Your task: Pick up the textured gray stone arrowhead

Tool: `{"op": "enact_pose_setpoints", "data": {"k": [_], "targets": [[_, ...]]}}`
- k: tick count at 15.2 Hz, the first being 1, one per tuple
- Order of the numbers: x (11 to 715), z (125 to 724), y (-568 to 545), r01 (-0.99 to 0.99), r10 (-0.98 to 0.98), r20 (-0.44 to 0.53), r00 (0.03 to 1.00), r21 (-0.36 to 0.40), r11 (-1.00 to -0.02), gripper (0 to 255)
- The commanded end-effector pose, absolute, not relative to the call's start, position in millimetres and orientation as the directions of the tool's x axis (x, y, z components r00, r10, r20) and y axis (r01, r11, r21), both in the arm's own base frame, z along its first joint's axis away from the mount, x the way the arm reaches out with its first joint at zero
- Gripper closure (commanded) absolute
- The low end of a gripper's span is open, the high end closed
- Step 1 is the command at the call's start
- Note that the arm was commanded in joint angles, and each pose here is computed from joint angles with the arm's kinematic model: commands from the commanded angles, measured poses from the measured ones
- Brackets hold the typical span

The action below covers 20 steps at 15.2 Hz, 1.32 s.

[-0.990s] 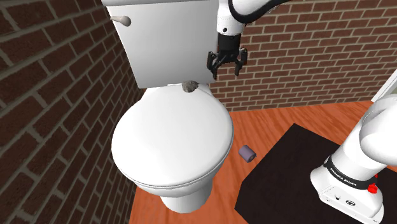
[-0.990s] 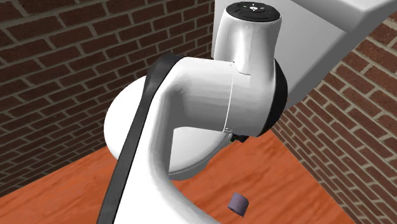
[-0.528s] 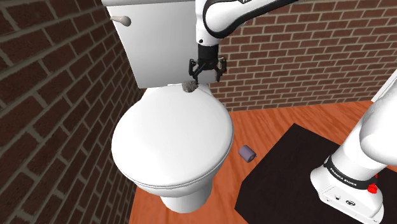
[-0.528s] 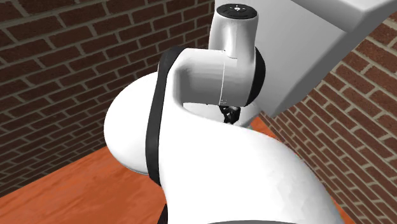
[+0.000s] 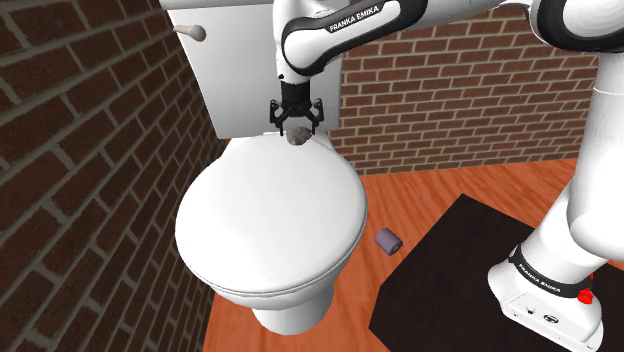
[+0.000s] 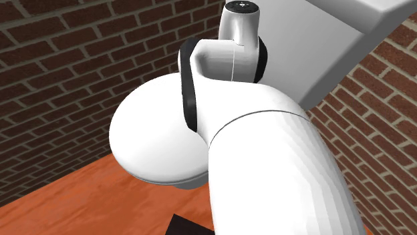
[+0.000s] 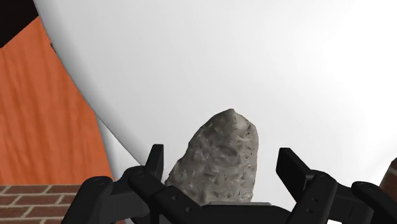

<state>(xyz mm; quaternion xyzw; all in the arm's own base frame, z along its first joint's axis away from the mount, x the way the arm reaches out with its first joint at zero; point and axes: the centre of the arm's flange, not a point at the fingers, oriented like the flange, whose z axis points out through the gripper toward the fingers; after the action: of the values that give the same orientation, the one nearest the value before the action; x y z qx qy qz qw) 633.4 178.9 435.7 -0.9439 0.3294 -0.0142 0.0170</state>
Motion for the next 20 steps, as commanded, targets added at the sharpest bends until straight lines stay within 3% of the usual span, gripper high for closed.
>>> {"op": "enact_pose_setpoints", "data": {"k": [1, 8, 9, 20], "targets": [[638, 426, 179, -0.627, -0.628, 0.016, 0.778, -0.043, -0.778, 0], [638, 396, 179, -0.627, -0.628, 0.016, 0.778, -0.043, -0.778, 0], [638, 396, 179, -0.627, -0.628, 0.016, 0.778, -0.043, -0.778, 255], [638, 407, 179, -0.627, -0.628, 0.016, 0.778, -0.043, -0.778, 255]]}}
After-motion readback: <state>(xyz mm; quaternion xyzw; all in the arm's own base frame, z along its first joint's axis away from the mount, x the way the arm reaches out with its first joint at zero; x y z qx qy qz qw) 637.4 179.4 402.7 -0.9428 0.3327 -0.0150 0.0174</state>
